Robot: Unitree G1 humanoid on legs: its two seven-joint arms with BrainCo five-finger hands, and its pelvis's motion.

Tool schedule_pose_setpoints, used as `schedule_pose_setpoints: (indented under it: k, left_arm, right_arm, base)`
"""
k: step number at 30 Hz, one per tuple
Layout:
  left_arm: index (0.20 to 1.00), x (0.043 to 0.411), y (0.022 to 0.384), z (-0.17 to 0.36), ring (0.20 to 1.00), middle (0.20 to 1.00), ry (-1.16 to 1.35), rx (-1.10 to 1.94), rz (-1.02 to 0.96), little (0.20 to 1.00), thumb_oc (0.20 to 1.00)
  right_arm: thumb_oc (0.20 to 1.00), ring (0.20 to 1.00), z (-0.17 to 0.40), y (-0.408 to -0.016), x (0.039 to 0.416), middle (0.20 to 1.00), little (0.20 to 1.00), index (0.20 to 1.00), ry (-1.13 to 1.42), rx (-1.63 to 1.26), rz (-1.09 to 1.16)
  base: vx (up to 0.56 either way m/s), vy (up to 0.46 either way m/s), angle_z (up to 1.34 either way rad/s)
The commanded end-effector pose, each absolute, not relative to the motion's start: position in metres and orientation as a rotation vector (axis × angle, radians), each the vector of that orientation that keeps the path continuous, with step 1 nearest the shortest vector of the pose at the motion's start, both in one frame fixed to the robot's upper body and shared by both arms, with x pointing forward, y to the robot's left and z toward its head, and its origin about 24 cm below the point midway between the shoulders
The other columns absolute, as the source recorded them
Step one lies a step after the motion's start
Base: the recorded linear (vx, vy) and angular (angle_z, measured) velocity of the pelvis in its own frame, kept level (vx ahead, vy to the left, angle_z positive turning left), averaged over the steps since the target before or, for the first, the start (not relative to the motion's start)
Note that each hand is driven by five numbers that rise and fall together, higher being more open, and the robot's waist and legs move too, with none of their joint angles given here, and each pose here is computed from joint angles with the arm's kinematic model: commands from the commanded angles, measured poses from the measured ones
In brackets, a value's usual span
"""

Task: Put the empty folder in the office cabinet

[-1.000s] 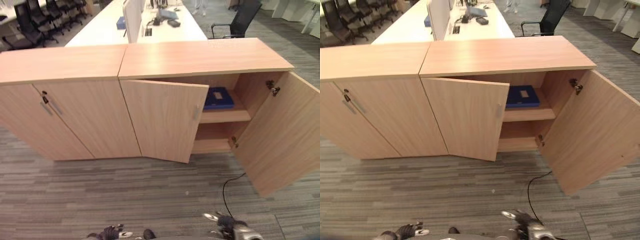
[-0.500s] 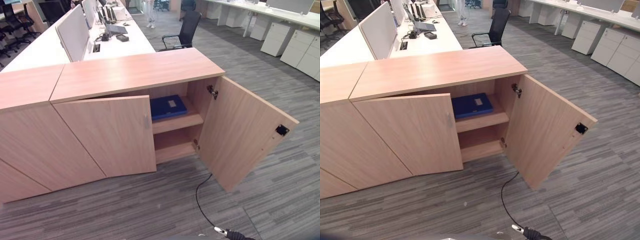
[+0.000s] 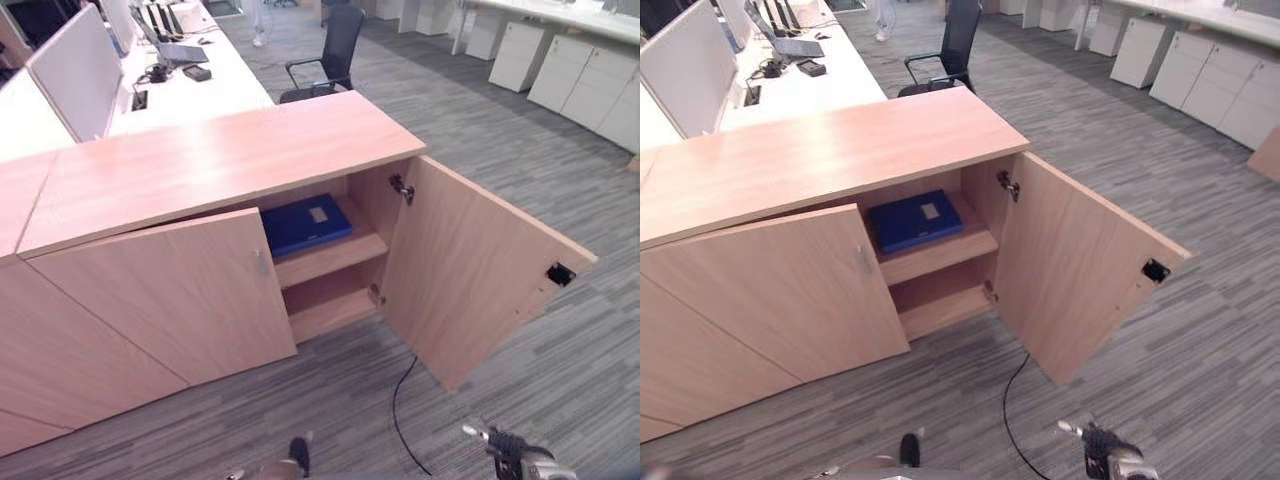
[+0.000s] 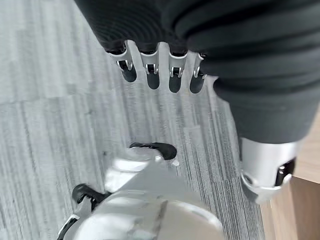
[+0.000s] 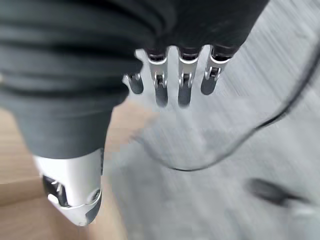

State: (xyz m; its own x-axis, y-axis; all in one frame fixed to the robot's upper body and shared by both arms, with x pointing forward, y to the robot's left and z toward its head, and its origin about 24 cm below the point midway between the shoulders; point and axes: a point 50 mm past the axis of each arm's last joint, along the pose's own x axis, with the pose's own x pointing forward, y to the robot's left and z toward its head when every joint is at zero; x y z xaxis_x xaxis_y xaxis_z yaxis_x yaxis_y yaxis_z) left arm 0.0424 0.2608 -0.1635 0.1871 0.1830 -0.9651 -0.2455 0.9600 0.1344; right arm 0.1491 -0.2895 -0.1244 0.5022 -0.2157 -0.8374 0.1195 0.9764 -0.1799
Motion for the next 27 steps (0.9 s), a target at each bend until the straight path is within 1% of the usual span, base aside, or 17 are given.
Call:
schedule_pose_setpoints:
  k: [1,3,4,7,10,12,15,17,19,21,23,27]
  left_arm:
    - [1.0,0.036,0.268,-0.162,1.0,1.0,1.343,-0.032,0.328,1.0,1.0]
    - [1.0,0.036,0.269,-0.161,1.0,1.0,1.341,-0.027,0.329,1.0,1.0]
    - [1.0,0.036,0.271,-0.161,1.0,1.0,1.339,-0.017,0.327,1.0,1.0]
    - [1.0,0.031,0.275,-0.16,1.0,1.0,1.35,-0.01,0.336,1.0,1.0]
    - [1.0,0.026,0.278,-0.159,1.0,1.0,1.364,-0.006,0.338,1.0,1.0]
    - [1.0,0.02,0.284,-0.157,1.0,1.0,1.384,0.001,0.36,1.0,1.0]
    - [1.0,0.013,0.288,-0.156,1.0,1.0,1.412,0.015,0.371,1.0,1.0]
    - [1.0,0.016,0.29,-0.155,1.0,1.0,1.405,0.016,0.382,1.0,1.0]
    - [1.0,0.015,0.294,-0.154,1.0,1.0,1.397,0.012,0.41,1.0,1.0]
    - [1.0,0.013,0.295,-0.154,1.0,1.0,1.4,0.011,0.416,1.0,1.0]
    - [1.0,0.008,0.297,-0.153,1.0,1.0,1.41,0.008,0.425,1.0,1.0]
    - [1.0,0.012,0.296,-0.153,1.0,1.0,1.396,0.02,0.397,1.0,1.0]
  right_arm:
    - [1.0,1.0,-0.113,-0.289,0.172,1.0,1.0,1.0,0.917,-0.142,-0.21]
    - [1.0,1.0,-0.11,-0.295,0.174,1.0,1.0,1.0,0.911,-0.154,-0.229]
    - [1.0,1.0,-0.101,-0.305,0.182,1.0,1.0,1.0,0.88,-0.167,-0.262]
    - [1.0,1.0,-0.089,-0.315,0.193,1.0,1.0,1.0,0.826,-0.177,-0.3]
    - [1.0,1.0,-0.083,-0.316,0.201,1.0,1.0,1.0,0.789,-0.192,-0.295]
    - [1.0,1.0,-0.069,-0.319,0.216,1.0,1.0,1.0,0.716,-0.216,-0.306]
    - [1.0,1.0,-0.063,-0.32,0.223,1.0,1.0,1.0,0.672,-0.195,-0.335]
    - [1.0,1.0,-0.059,-0.324,0.225,1.0,1.0,1.0,0.652,-0.187,-0.357]
    - [1.0,1.0,-0.058,-0.335,0.216,1.0,1.0,1.0,0.651,-0.16,-0.423]
    - [1.0,1.0,-0.06,-0.338,0.211,1.0,1.0,1.0,0.66,-0.151,-0.442]
    - [1.0,1.0,-0.059,-0.356,0.195,1.0,1.0,1.0,0.685,-0.154,-0.502]
    - [1.0,1.0,-0.048,-0.374,0.189,1.0,1.0,1.0,0.682,-0.203,-0.535]
  base:
    - [0.1,0.17,-0.09]
    - [0.04,0.154,-0.17]
    - [-0.01,0.128,-0.08]
    - [0.09,0.223,-0.09]
    - [0.08,0.127,-0.22]
    - [0.05,0.211,-0.35]
    - [0.04,0.114,-0.29]
    - [-0.03,-0.092,-0.36]
    - [0.02,-0.179,0.06]
    - [0.06,-0.116,0.1]
    - [0.12,-0.199,-0.09]
    - [0.08,-0.18,-0.16]
